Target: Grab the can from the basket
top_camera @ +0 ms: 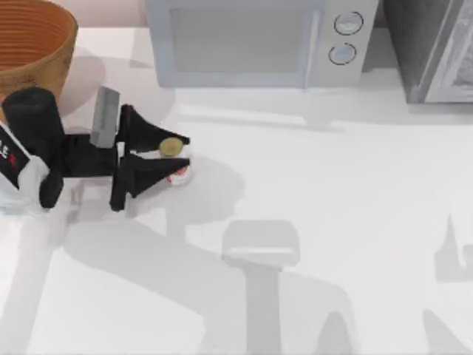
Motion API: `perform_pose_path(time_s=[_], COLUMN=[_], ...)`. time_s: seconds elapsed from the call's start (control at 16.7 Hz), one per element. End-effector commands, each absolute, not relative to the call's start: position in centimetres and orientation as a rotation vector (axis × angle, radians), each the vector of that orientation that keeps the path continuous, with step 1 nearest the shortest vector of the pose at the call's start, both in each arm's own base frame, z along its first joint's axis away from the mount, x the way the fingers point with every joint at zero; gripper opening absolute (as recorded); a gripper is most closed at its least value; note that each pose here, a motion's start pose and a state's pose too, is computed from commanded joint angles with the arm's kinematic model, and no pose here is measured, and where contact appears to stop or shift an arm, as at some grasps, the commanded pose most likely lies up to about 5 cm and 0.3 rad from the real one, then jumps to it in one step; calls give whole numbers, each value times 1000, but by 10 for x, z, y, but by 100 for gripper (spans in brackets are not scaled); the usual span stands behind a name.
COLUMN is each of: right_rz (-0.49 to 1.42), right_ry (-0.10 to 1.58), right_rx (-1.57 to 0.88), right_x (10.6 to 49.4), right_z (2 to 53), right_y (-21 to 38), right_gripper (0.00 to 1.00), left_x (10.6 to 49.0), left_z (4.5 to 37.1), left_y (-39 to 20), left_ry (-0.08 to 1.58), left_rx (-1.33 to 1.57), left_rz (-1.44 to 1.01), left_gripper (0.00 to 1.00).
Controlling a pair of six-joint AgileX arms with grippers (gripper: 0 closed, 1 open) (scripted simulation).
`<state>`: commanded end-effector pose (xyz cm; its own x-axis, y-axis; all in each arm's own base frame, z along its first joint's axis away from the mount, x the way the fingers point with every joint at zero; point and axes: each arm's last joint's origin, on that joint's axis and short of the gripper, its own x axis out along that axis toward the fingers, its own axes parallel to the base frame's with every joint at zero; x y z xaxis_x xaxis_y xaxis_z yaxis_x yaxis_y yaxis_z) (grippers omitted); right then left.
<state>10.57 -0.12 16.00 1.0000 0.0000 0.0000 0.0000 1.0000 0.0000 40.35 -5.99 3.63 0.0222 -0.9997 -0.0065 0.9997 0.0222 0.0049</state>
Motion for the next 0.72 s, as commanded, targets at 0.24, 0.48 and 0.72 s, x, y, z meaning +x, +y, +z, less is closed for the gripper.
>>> perform_pose_path(time_s=[0.24, 0.48, 0.72], right_rz=[0, 0, 0], right_ry=[0, 0, 0], right_rx=[0, 0, 0], right_x=[106, 106, 106], right_z=[160, 160, 160], right_y=[-1, -1, -1], right_gripper=[100, 100, 100], left_x=[404, 404, 404], left_z=[18, 18, 18], left_y=[-61, -61, -61], left_ry=[0, 0, 0], left_rx=[0, 0, 0], left_rz=[-1591, -1591, -1591], left_gripper=[0, 0, 30])
